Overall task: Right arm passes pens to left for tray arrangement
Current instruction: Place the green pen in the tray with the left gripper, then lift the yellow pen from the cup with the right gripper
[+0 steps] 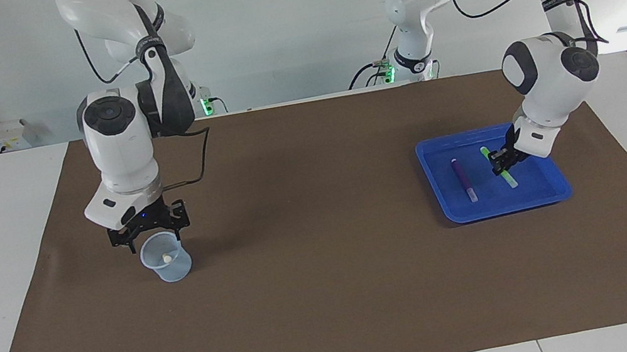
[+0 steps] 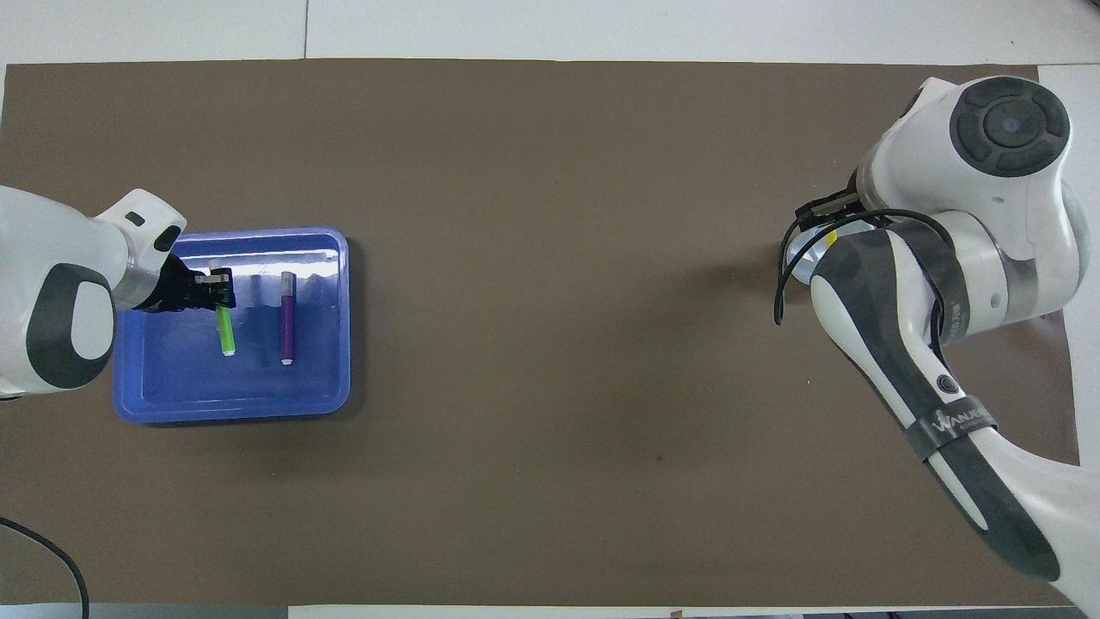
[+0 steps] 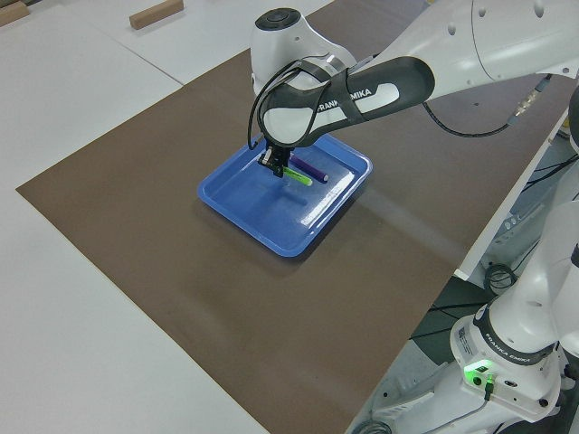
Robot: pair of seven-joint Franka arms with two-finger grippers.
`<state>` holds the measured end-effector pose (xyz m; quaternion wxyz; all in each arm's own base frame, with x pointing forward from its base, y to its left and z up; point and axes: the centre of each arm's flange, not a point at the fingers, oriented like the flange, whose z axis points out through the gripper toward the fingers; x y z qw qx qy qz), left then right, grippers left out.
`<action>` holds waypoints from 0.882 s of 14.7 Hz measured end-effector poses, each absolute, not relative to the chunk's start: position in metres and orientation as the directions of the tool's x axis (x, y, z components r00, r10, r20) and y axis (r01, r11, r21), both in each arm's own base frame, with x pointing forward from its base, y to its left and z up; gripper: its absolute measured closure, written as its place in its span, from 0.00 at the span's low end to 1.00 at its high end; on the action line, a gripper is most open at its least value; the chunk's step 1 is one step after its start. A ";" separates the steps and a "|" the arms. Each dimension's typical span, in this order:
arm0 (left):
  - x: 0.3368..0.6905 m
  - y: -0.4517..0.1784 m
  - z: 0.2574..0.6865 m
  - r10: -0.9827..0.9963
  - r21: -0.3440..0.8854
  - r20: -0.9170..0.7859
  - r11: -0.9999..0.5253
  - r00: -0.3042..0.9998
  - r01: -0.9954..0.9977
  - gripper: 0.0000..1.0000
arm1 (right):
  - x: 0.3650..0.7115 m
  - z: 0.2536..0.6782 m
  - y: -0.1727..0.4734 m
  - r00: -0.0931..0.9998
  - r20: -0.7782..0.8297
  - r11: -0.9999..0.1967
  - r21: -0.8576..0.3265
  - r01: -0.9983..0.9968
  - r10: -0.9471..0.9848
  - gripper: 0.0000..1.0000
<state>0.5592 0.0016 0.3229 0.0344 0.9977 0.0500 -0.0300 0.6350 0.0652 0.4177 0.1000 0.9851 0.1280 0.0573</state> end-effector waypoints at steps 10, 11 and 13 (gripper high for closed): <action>0.557 0.014 0.312 0.079 0.039 -0.078 -0.996 0.994 0.082 0.41 | 0.634 0.388 0.065 0.950 0.125 -0.945 0.201 0.259 0.287 0.53; 0.557 0.017 0.312 0.079 0.040 -0.077 -0.996 0.994 0.082 0.30 | 0.634 0.386 0.062 0.950 0.130 -0.946 0.201 0.256 0.285 0.53; 0.558 0.019 0.312 0.078 0.040 -0.075 -0.996 0.994 0.082 0.06 | 0.633 0.384 0.057 0.951 0.131 -0.947 0.201 0.250 0.279 0.62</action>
